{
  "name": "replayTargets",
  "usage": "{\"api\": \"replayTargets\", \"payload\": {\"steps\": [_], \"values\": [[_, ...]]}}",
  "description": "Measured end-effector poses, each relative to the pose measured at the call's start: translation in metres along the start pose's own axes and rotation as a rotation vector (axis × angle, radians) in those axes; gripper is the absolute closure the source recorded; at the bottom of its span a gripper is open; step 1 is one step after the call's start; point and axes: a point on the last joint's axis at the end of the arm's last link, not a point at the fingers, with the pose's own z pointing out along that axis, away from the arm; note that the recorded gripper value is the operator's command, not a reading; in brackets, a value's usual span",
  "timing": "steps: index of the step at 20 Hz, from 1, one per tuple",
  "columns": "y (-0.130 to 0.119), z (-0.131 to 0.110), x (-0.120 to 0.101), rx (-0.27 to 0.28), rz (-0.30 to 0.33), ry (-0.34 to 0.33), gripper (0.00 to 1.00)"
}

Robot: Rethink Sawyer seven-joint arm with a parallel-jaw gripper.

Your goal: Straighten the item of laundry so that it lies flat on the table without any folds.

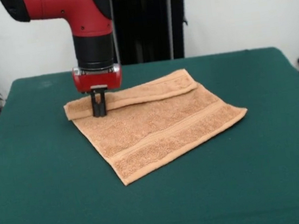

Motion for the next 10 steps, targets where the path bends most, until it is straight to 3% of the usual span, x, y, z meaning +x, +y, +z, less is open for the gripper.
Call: {"api": "replayTargets", "payload": {"steps": [10], "values": [[0.003,-0.008,0.028,-0.006,0.015,0.033,1.0]]}}
